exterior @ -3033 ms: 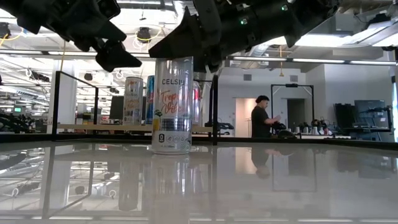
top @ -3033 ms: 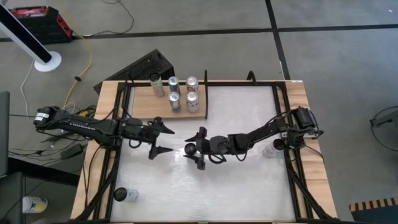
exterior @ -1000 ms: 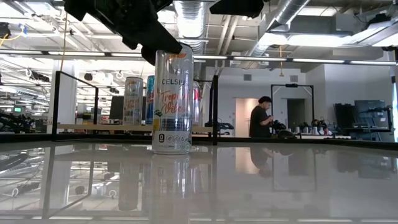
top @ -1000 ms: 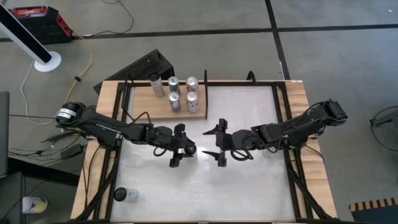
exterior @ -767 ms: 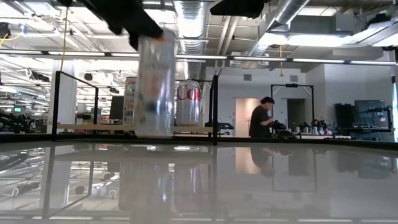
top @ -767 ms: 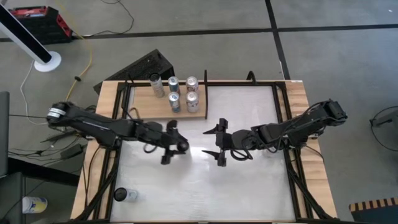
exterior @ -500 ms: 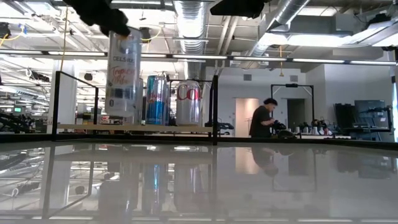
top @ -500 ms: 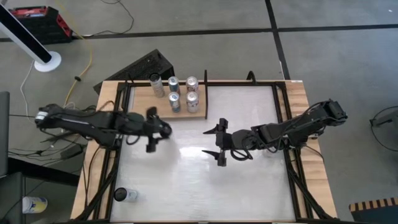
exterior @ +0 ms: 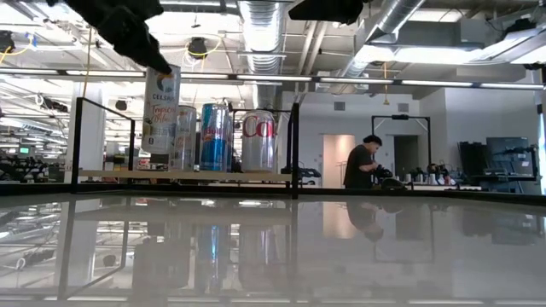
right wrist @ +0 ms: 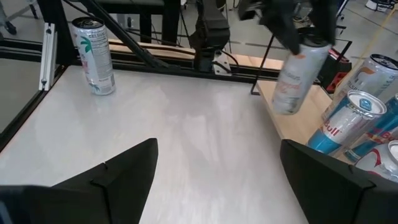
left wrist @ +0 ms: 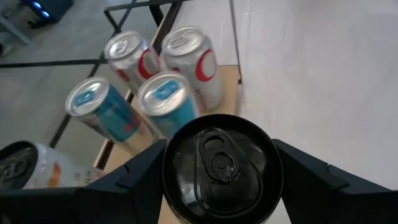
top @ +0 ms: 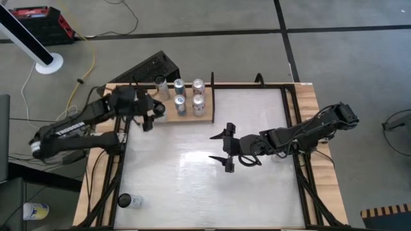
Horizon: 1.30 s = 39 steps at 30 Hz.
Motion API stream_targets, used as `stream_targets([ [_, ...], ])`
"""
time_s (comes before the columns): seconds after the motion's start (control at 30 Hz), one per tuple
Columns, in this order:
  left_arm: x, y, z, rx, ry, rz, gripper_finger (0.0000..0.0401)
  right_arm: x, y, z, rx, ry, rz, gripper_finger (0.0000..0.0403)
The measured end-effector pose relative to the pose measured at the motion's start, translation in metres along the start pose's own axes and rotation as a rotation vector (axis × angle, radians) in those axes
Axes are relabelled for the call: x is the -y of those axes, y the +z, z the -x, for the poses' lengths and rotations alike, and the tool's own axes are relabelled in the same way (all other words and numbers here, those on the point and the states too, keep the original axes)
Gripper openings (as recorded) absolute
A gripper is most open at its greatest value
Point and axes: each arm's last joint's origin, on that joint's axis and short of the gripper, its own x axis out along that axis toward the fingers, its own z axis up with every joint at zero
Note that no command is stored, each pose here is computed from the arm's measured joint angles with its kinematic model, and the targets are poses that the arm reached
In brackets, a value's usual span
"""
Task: Place canned beverage on shelf
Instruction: Put the orange soda can on the shelf
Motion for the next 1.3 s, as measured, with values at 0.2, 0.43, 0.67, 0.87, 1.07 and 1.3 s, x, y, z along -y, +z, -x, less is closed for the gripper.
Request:
stream_targets([
  [0.2,-0.036,-0.015,-0.007,-0.008,-0.044,0.038,0.0232,-0.002,-0.002,0.001,-0.016,0.006,0.007,0.0361],
  [0.43,-0.058,-0.026,-0.023,0.011,-0.121,0.088,0.0232,-0.001,-0.002,0.001,-0.018,0.005,0.007,0.0361],
  [0.67,-0.071,-0.034,-0.028,-0.005,-0.107,0.093,0.0232,0.001,-0.002,0.0,-0.018,-0.004,0.005,0.0361],
  [0.87,-0.079,-0.039,-0.031,0.012,-0.128,0.132,0.0232,0.001,-0.002,0.0,-0.019,-0.003,0.008,0.0361],
  [1.07,-0.084,-0.044,-0.035,-0.005,-0.125,0.157,0.0232,0.0,-0.002,0.0,-0.019,-0.001,0.008,0.0361],
  [1.3,-0.086,-0.042,-0.035,0.004,-0.108,0.165,0.0252,0.0,-0.002,0.0,-0.019,0.0,0.008,0.0361],
])
